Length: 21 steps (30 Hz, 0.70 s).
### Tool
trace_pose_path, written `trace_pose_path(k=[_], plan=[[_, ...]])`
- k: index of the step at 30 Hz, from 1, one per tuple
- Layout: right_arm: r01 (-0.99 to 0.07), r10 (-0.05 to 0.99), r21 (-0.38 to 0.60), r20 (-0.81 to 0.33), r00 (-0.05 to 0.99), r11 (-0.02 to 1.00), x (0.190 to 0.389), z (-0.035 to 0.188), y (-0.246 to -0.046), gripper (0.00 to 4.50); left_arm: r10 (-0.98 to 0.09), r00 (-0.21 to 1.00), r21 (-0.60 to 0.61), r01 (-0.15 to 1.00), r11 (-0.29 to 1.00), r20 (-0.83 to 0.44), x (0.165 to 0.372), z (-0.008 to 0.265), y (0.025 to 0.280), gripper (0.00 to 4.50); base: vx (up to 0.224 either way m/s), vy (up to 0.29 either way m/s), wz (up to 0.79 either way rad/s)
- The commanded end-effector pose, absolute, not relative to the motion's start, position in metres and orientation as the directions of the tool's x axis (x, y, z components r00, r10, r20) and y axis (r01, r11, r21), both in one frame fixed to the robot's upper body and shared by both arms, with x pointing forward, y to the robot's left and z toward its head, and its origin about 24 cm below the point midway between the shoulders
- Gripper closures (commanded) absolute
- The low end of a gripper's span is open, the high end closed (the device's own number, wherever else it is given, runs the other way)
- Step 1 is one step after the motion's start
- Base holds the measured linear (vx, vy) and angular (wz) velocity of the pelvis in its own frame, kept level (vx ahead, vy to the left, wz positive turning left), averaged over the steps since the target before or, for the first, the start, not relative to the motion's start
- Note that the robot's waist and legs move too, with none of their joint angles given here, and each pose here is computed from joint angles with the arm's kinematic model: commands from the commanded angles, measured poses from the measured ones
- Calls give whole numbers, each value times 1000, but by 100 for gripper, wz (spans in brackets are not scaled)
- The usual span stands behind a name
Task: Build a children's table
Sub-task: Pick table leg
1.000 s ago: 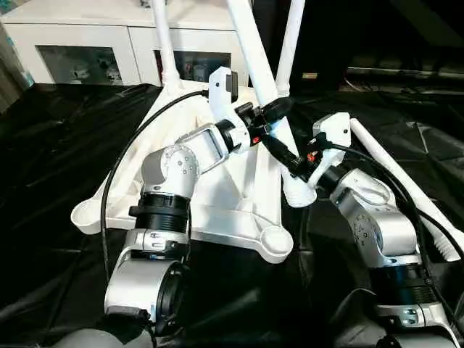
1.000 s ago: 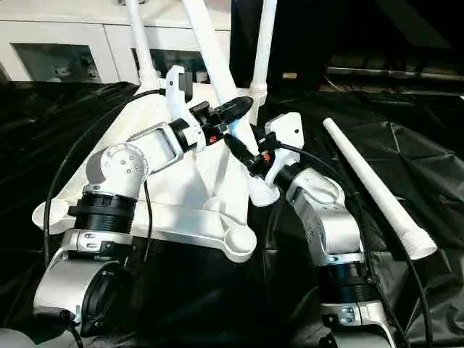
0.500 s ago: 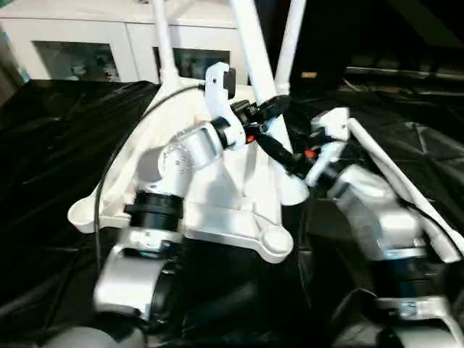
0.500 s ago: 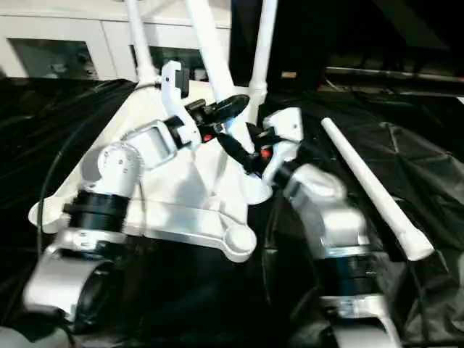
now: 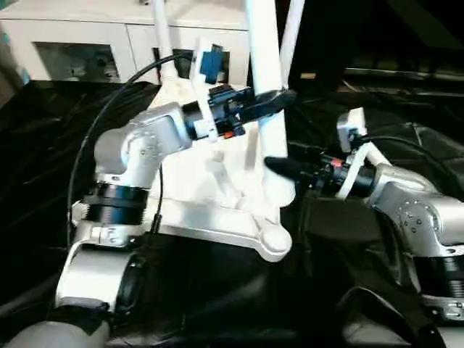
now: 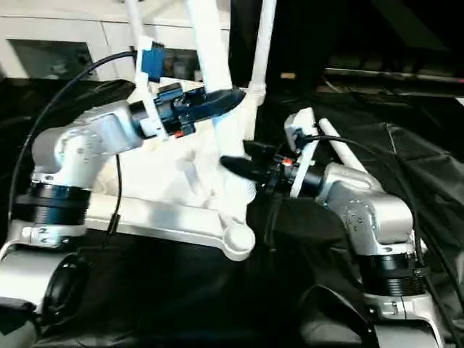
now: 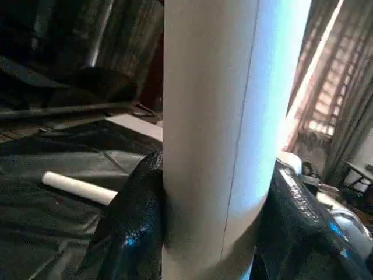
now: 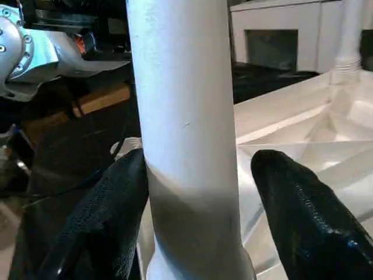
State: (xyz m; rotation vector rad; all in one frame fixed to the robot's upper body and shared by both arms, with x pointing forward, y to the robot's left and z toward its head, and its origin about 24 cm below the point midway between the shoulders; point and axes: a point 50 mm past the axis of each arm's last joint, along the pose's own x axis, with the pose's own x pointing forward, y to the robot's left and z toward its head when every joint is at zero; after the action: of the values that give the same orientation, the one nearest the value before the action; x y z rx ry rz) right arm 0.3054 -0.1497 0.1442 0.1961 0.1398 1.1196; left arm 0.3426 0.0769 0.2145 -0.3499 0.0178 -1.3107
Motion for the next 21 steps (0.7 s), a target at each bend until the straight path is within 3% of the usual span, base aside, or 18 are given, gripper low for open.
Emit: trace_pose_path(k=[1,5,11,15,16,21], plan=[[-865,894,236,-38,447,442,306,142,-150,149,-964,171,-233,965,122,204,334,221,67,267,0,0,0],[-870,895,217,-54,442,443,306,140,-146,184,-946,295,-240,936,259,132,345,214,66,267,0,0,0],[-845,850,97,-96,518,526,312,135,-135,184,-843,535,-261,822,506,51,365,208,63,268,0,0,0],[-824,825,74,-115,553,562,316,132,-128,184,-829,557,-254,808,531,39,365,207,59,268,0,0,0],[-784,781,52,-148,607,619,321,126,-121,184,-814,580,-236,795,559,24,365,206,56,268,0,0,0],[-728,729,77,-155,666,681,328,121,-113,243,-789,614,-218,773,596,18,366,207,51,268,0,0,0]])
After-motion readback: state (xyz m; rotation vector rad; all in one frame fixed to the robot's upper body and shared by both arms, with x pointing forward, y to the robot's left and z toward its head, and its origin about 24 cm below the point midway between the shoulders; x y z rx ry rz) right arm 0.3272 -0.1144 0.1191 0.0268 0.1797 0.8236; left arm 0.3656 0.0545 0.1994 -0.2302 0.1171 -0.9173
